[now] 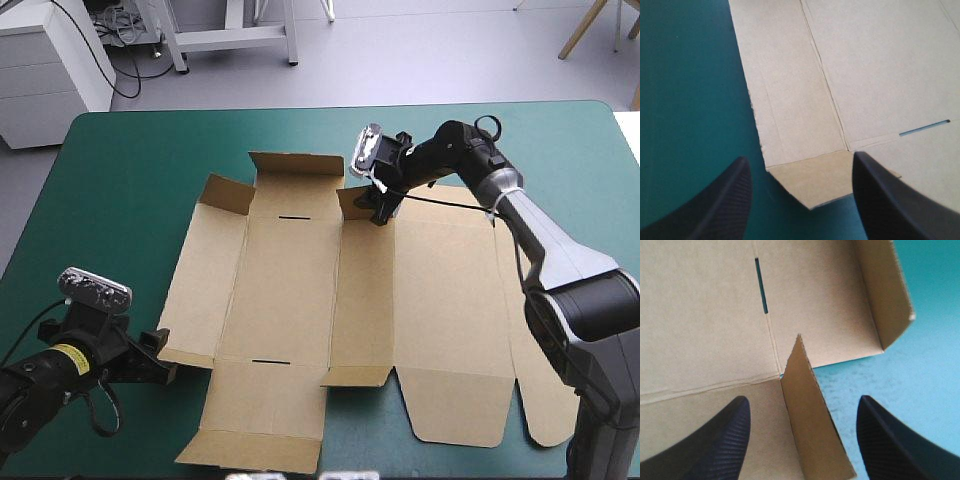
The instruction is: Fold the box
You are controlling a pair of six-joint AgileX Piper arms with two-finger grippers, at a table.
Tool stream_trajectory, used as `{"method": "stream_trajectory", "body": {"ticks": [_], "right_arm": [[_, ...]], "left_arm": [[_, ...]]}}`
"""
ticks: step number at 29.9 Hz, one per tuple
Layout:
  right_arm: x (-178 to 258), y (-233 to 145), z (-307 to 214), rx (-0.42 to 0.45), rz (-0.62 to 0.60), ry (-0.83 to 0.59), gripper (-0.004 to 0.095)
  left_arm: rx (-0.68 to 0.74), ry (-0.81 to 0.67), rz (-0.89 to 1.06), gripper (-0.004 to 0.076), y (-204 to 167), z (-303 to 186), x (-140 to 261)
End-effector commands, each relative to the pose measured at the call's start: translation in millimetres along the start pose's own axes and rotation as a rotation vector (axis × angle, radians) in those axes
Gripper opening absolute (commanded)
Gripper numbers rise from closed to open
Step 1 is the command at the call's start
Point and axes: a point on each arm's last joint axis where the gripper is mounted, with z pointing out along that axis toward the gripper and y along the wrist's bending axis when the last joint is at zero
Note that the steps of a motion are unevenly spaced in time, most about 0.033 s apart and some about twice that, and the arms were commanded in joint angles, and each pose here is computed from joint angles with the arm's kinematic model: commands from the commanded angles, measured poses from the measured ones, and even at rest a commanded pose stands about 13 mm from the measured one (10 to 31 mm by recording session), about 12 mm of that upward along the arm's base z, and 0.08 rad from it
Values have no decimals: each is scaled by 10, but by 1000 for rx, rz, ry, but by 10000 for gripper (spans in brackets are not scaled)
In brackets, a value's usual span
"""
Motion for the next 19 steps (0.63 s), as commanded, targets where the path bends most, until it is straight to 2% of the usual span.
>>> {"method": "stream_trajectory", "body": {"ticks": [1, 4, 8, 9, 12, 16, 19], "right_arm": [[-296, -27, -725, 112, 204, -99, 579], [-264, 5, -1015, 150, 416, -42, 547], [-111, 181, -1345, 127, 545, 180, 467], [-93, 203, -1405, 160, 599, 183, 448], [-136, 373, -1719, 206, 622, 148, 414], [-166, 697, -2169, 259, 739, 66, 414], [-109, 1010, -2464, 285, 768, 22, 414]], "left_arm": [[-3, -108, 11, 419, 2, -64, -128], [-16, -117, 11, 419, 14, -65, -136], [4, -121, -18, 419, -2, -70, -137], [4, -121, -18, 419, -2, -70, -137], [4, -123, -18, 419, -2, -70, -138], [4, -115, -18, 419, -2, -70, -131], [8, -89, -22, 419, -6, -67, -108]]}}
